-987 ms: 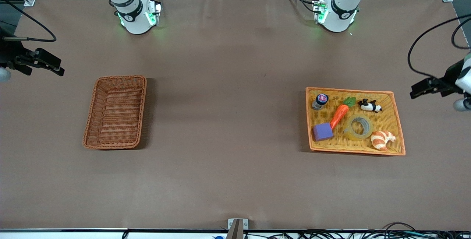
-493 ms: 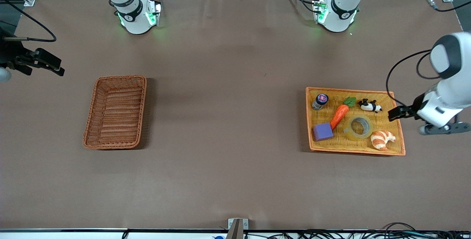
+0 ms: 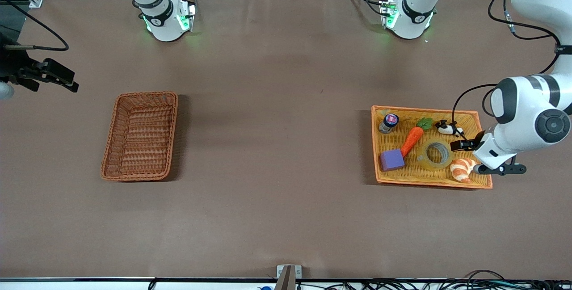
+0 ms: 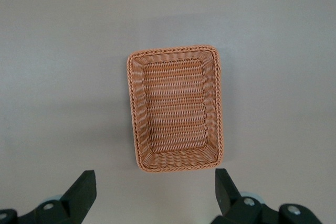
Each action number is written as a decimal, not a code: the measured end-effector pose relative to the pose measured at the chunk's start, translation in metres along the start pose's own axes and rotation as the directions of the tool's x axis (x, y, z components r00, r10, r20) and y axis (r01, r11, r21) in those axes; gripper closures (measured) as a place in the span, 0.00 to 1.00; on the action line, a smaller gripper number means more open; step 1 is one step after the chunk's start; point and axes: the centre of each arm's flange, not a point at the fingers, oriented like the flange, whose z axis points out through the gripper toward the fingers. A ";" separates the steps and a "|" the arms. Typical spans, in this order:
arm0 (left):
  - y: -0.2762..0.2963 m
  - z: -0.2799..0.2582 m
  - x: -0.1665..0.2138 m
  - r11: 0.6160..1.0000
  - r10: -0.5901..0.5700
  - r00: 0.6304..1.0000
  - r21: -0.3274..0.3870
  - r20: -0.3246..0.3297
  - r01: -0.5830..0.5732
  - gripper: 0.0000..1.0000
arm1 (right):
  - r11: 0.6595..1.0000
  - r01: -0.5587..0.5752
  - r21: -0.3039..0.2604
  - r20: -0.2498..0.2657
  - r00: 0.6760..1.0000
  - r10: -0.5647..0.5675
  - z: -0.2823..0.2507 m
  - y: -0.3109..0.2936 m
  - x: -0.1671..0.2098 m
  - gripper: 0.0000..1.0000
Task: Move tape to another basket
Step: 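Reach the left gripper into the orange tray and grasp the tape roll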
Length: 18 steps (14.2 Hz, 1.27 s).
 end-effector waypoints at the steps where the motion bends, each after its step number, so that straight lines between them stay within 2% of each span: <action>1: 0.001 0.007 0.001 1.000 0.002 1.000 -0.001 0.001 -0.002 0.06 | 1.000 0.000 0.000 0.000 1.000 0.000 0.000 0.000 0.000 0.00; 7: 0.008 0.058 -0.001 1.000 0.013 1.000 -0.006 -0.009 -0.013 0.09 | 1.000 0.001 0.000 0.000 1.000 -0.001 0.000 0.000 0.000 0.00; 11: 0.010 0.071 -0.005 1.000 0.015 1.000 -0.008 0.007 -0.015 0.11 | 1.000 0.001 0.000 0.000 1.000 -0.001 0.000 0.000 0.000 0.00; 13: 0.010 0.072 -0.006 1.000 0.016 1.000 -0.008 0.009 -0.016 0.15 | 1.000 0.001 0.000 0.000 1.000 -0.001 0.000 0.000 0.000 0.00; 15: 0.010 0.072 -0.006 1.000 0.025 1.000 -0.008 0.009 -0.025 0.32 | 1.000 0.001 0.000 0.000 1.000 -0.001 0.000 0.000 0.000 0.00; 18: 0.011 0.071 -0.005 0.998 0.067 0.998 -0.009 0.007 -0.067 0.67 | 1.000 0.001 0.000 0.001 1.000 -0.001 0.000 0.000 0.000 0.00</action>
